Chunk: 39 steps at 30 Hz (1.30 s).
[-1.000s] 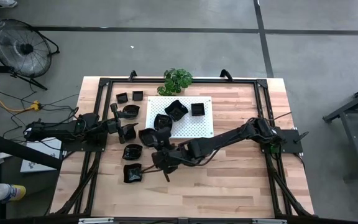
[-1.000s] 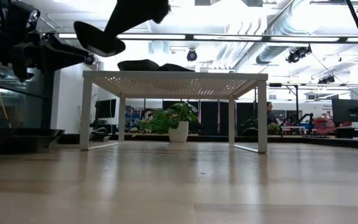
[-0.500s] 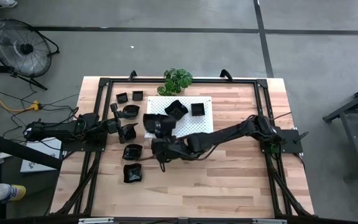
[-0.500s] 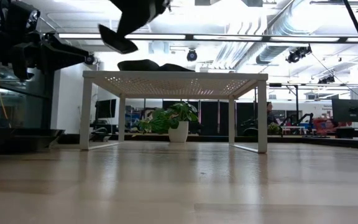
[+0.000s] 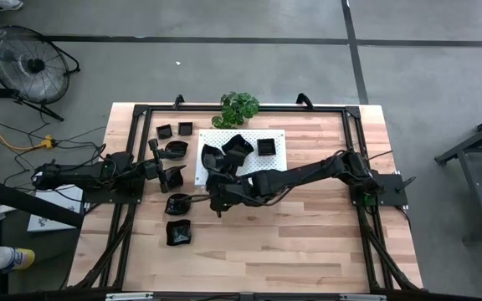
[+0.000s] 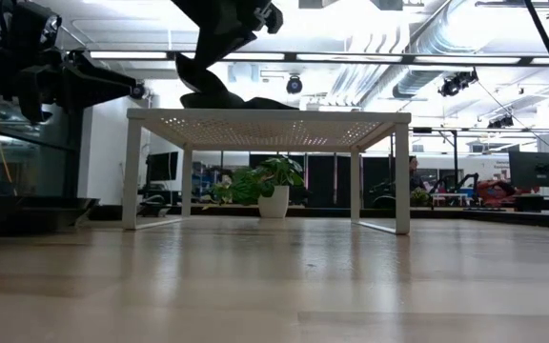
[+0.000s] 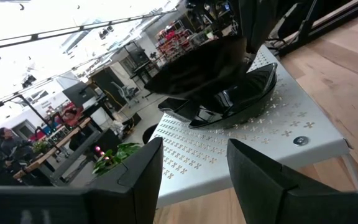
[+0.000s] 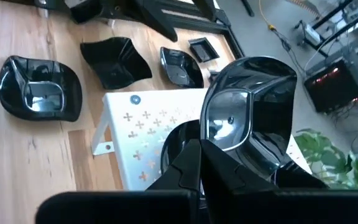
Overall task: Pick & Place Mini shaped plates
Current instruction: Stack the leaf shaped plate on top of the leaf shaped plates on the shelf
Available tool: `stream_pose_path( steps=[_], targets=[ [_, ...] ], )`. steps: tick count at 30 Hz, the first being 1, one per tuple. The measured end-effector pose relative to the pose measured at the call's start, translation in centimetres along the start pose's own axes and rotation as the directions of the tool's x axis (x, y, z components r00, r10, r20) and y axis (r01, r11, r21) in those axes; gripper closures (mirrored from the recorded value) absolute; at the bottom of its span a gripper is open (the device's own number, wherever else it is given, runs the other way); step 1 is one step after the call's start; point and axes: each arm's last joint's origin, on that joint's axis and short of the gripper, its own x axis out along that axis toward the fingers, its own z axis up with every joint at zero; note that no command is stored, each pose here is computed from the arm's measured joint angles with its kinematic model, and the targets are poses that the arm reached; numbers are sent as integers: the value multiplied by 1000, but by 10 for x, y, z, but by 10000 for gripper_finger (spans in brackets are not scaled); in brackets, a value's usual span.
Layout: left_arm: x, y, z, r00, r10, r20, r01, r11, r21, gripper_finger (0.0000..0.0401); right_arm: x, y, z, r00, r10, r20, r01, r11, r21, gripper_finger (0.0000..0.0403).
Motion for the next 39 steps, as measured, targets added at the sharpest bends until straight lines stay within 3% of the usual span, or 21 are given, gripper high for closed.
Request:
stream_pose_path(
  steps=[7, 39],
  targets=[
    [0, 0, 0, 1000, 0, 0, 0, 1000, 0, 226, 0, 2, -1, 996, 83, -17, -83, 996, 23, 403],
    [0, 0, 0, 1000, -1, 0, 1, 1000, 0, 226, 6, -5, -11, 987, 109, -122, -112, 994, -16, 402]
  ],
)
